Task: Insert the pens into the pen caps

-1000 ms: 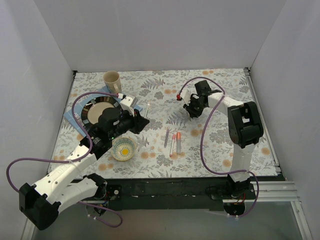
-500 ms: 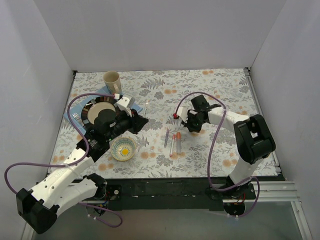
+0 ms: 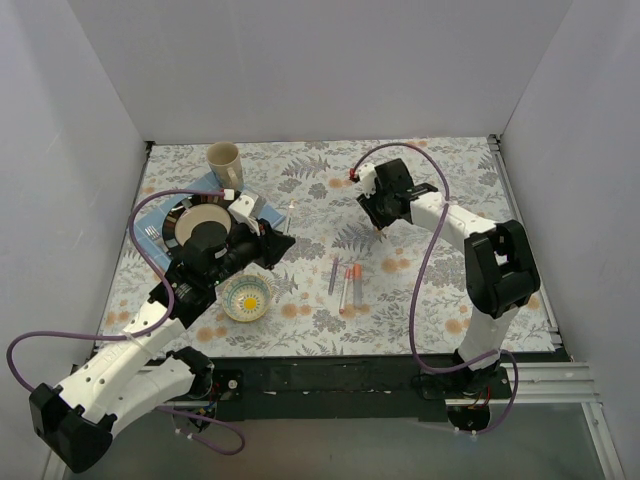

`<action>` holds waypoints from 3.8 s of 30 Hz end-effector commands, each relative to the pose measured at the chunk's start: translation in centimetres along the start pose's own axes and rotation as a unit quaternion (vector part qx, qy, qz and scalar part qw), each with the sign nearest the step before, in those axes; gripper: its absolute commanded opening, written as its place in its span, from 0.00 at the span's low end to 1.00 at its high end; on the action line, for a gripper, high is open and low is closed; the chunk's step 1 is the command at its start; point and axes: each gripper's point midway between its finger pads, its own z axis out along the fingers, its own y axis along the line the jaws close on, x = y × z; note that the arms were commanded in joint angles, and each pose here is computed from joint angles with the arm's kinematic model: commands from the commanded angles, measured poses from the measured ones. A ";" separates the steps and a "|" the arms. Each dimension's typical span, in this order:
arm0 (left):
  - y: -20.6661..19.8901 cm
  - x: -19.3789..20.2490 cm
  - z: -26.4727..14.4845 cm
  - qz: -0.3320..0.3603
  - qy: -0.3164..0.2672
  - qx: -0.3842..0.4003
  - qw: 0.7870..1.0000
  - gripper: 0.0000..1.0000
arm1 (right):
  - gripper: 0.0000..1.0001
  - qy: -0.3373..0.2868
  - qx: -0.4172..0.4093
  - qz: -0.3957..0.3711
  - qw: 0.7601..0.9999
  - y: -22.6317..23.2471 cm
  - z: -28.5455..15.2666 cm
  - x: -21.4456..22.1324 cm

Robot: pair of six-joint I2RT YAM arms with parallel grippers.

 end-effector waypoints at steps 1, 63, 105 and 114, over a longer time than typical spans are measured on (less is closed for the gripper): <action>0.1 -0.4 -0.2 0.002 -0.014 -0.003 1.000 0.00 | 0.44 -0.036 0.024 0.196 0.980 0.3 0.7 -0.7; -7.5 7.2 -1.2 0.013 0.142 0.260 0.955 0.00 | 0.01 -0.319 -0.479 0.095 0.812 14.3 -26.0 -13.0; -7.1 6.3 -1.0 0.026 0.118 0.242 0.963 0.00 | 0.01 -0.290 -0.528 0.098 0.792 17.9 -24.9 -11.0; -6.8 5.7 -0.5 0.026 0.109 0.227 0.967 0.00 | 0.01 -0.253 -0.525 0.102 0.806 20.3 -23.2 -10.3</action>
